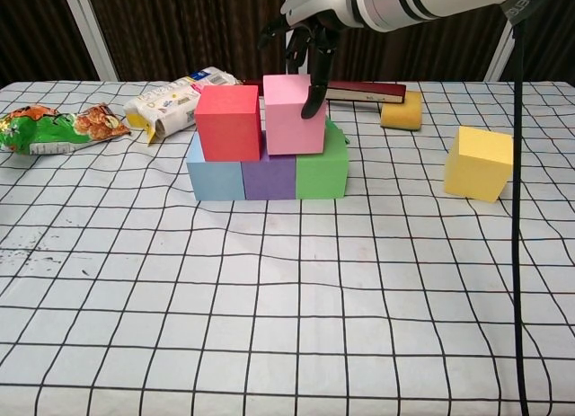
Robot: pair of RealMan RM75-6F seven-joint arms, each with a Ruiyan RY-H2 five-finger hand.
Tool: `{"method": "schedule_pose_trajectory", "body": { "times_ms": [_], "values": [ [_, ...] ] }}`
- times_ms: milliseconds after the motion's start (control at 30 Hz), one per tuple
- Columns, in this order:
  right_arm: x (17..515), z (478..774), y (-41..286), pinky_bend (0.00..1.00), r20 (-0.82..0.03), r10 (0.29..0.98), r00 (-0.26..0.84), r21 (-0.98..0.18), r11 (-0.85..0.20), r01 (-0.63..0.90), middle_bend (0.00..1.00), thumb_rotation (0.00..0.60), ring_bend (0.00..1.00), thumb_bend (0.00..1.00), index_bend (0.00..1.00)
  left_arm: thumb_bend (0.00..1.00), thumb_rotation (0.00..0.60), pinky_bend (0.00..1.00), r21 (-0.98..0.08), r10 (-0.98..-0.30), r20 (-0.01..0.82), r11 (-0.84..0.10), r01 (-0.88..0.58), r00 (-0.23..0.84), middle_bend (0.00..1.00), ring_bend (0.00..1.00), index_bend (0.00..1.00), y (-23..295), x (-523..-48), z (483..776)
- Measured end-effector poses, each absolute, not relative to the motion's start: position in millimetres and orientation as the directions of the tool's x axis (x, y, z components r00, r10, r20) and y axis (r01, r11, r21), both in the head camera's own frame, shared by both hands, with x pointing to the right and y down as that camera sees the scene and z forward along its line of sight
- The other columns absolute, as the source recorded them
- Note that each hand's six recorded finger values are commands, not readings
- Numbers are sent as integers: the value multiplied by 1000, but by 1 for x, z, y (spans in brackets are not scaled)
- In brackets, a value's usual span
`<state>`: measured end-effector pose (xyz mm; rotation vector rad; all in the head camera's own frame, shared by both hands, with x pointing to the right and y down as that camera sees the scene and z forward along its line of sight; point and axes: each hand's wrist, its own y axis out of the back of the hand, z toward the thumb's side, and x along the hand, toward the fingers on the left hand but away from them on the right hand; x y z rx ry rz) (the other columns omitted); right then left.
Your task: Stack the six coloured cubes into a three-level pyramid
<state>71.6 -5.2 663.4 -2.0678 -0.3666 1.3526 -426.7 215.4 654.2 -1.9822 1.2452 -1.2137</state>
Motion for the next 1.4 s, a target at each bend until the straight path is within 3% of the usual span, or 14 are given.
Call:
{"method": "schedule_pose_trajectory", "body": {
  "times_ms": [1400],
  "values": [
    [63,669,0,0,-719,560,412,-647,-756,-102,632,600,163,108,0,4,600,67,-770,-887,425,-459,-443,180,167,41,75,217,-432,655]
  ]
}}
